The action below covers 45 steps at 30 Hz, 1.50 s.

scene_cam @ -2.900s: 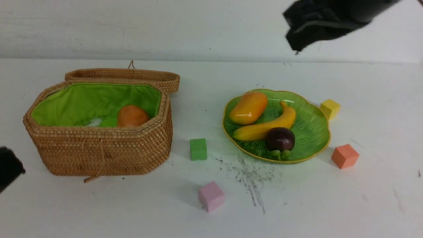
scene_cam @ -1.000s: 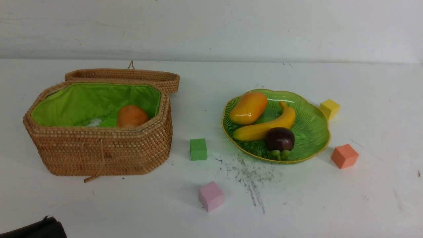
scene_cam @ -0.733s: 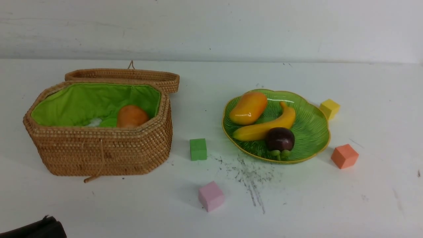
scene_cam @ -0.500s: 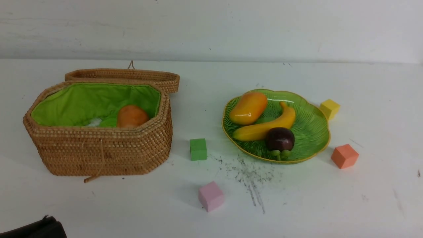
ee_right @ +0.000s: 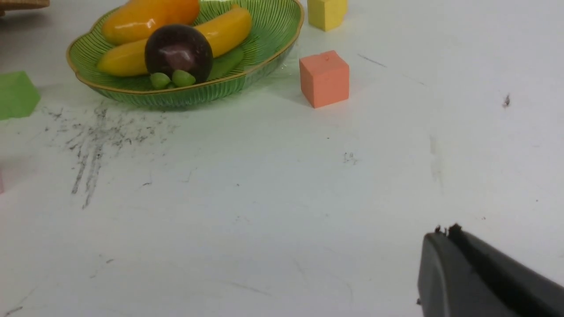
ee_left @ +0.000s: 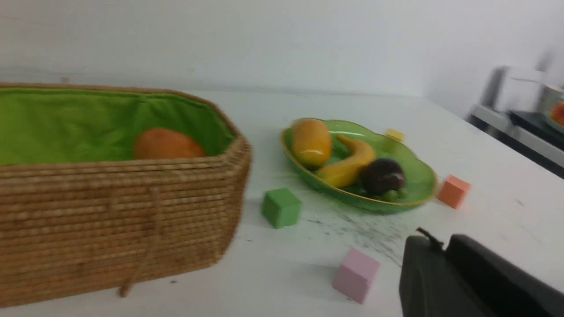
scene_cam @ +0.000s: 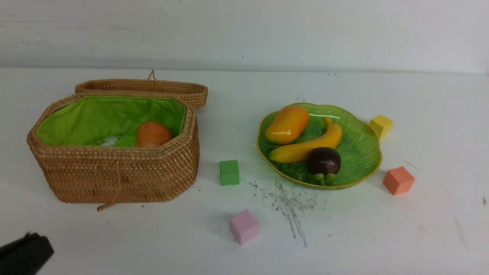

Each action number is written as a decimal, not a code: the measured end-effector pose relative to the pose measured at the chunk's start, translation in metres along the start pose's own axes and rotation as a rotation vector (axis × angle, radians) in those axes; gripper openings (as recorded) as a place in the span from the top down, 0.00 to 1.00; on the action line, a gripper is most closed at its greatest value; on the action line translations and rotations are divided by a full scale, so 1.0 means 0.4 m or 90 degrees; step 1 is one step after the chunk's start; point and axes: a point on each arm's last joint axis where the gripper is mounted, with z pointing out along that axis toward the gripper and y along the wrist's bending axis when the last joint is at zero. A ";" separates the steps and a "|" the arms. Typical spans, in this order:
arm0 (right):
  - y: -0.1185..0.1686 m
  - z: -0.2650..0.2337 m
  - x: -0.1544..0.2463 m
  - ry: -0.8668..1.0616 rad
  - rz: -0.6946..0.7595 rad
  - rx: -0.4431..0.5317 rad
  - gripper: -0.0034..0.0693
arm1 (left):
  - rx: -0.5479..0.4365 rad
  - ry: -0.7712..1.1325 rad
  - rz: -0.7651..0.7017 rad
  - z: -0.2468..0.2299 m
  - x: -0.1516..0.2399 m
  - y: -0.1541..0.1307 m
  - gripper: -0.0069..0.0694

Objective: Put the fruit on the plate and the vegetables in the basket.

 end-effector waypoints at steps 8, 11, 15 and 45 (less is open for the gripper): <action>0.000 0.000 0.000 -0.001 0.000 0.000 0.95 | -0.178 -0.055 0.010 -0.001 0.078 0.061 0.93; 0.000 0.000 0.000 -0.001 0.000 0.000 0.95 | -0.219 -0.071 0.013 -0.009 0.123 0.080 0.93; 0.000 0.000 -0.001 -0.002 0.000 0.000 0.94 | -0.242 -0.009 -0.006 -0.011 0.167 0.092 0.93; 0.000 0.000 -0.001 -0.002 0.000 0.000 0.91 | -0.258 0.084 -0.059 -0.014 0.206 0.096 0.93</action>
